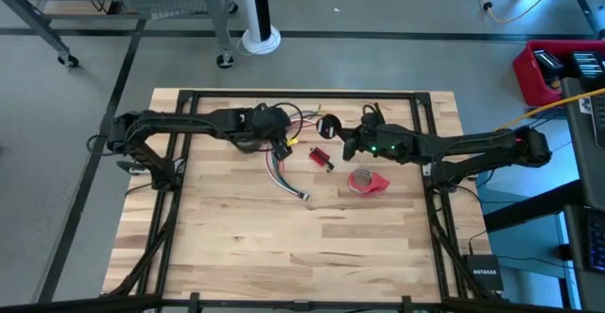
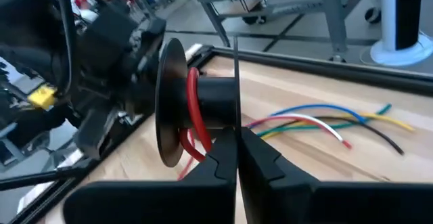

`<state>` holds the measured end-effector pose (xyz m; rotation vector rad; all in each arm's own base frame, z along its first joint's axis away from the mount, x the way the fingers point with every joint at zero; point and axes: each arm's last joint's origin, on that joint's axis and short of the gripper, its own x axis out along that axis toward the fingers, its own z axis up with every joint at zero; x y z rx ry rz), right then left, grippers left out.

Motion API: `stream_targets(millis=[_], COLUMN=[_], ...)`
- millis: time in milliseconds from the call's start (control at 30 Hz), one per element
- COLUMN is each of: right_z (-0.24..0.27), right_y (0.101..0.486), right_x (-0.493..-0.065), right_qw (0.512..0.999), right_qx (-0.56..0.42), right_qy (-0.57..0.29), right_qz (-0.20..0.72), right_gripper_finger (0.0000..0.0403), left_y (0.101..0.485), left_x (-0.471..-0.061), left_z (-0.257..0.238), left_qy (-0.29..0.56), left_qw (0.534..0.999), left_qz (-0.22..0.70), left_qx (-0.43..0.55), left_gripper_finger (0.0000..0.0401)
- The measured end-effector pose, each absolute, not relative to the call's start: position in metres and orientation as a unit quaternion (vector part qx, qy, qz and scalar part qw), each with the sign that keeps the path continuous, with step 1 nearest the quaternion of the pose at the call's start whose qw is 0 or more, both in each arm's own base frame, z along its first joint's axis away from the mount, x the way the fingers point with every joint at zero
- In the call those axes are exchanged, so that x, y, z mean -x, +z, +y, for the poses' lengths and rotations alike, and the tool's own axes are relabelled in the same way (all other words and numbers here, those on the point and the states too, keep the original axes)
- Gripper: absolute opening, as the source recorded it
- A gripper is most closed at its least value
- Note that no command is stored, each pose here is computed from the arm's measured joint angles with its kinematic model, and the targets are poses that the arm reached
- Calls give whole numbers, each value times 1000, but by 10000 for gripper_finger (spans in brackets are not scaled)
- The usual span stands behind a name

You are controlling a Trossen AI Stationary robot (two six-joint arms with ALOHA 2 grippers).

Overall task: Coil cords
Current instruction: Coil the red wire onto the spool

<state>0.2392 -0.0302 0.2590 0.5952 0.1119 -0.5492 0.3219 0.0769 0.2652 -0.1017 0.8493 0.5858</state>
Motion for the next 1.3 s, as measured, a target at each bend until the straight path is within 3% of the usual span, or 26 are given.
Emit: stream_targets(millis=[567, 833, 1300], right_z=[-34, -35, -36], right_y=[281, 284, 286], right_x=[-240, -240, -239], right_qw=[910, 905, 902], right_qx=[-272, -264, -252], right_qy=[-306, -320, -336], right_qz=[-71, -91, -102], right_gripper_finger=[2, 2, 1], left_y=[256, 232, 229], left_x=[-359, -373, -376], left_z=[36, 27, 19], left_qy=[230, 222, 217], left_qw=[915, 912, 914], left_qz=[321, 333, 327], left_qx=[79, 92, 105], left_gripper_finger=[0, 0, 0])
